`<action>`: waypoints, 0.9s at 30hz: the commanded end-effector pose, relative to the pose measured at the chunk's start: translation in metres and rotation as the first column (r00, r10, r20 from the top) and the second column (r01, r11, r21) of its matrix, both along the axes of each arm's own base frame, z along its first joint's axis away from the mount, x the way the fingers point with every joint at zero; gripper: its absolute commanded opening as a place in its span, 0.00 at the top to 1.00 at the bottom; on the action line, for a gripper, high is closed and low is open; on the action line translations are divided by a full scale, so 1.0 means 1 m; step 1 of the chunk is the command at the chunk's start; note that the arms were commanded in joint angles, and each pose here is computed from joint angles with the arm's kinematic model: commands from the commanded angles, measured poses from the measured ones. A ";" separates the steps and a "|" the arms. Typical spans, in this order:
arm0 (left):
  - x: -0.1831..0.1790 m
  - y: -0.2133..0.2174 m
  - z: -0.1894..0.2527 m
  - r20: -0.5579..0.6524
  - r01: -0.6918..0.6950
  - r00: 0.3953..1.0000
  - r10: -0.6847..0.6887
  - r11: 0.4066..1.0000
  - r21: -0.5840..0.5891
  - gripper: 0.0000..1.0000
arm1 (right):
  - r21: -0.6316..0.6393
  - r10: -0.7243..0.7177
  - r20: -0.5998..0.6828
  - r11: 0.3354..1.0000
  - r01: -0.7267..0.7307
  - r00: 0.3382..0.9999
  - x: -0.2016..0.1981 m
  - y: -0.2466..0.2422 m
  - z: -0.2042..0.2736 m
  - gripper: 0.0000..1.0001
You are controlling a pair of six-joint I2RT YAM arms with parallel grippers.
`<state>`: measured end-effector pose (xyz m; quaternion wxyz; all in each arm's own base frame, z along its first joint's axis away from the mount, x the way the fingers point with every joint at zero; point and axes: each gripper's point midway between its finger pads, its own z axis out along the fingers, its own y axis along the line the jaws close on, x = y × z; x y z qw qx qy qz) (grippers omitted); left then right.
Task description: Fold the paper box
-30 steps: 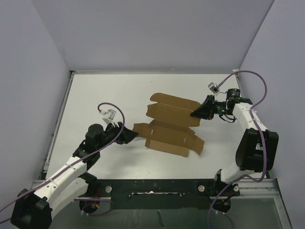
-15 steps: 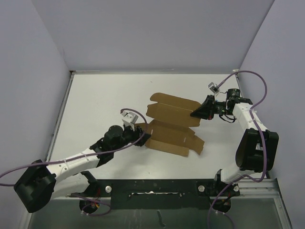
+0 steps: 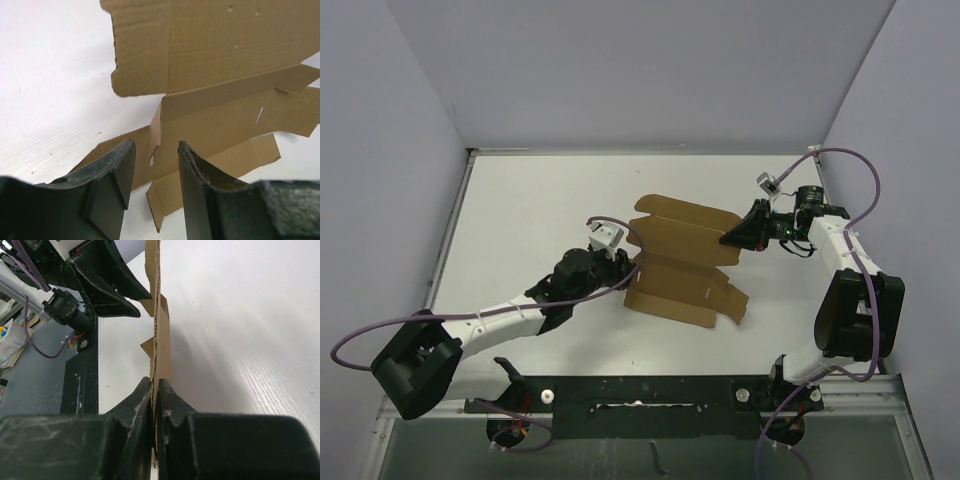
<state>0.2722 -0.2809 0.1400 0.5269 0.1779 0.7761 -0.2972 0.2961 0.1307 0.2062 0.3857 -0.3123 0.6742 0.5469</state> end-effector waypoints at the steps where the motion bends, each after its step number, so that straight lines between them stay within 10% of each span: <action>1: 0.019 -0.013 0.035 0.098 -0.006 0.995 0.010 0.999 -0.035 0.64 | 0.032 0.026 0.085 0.999 -0.029 0.996 0.000 0.004 0.023 1.00; 11: 0.024 -0.018 0.024 0.100 0.012 0.995 -0.013 1.000 0.017 1.00 | 0.038 0.027 0.086 0.999 -0.030 0.996 -0.001 0.005 0.025 1.00; 24: 0.057 -0.010 0.057 0.304 -0.008 0.953 -0.004 0.999 0.038 0.99 | -0.064 0.085 0.145 0.995 -0.076 0.986 0.012 0.027 0.043 1.00; 27: 0.062 -0.007 0.058 0.285 -0.001 0.958 -0.004 1.000 0.018 0.78 | -0.121 0.073 0.174 0.991 -0.052 0.982 0.027 0.023 0.043 1.00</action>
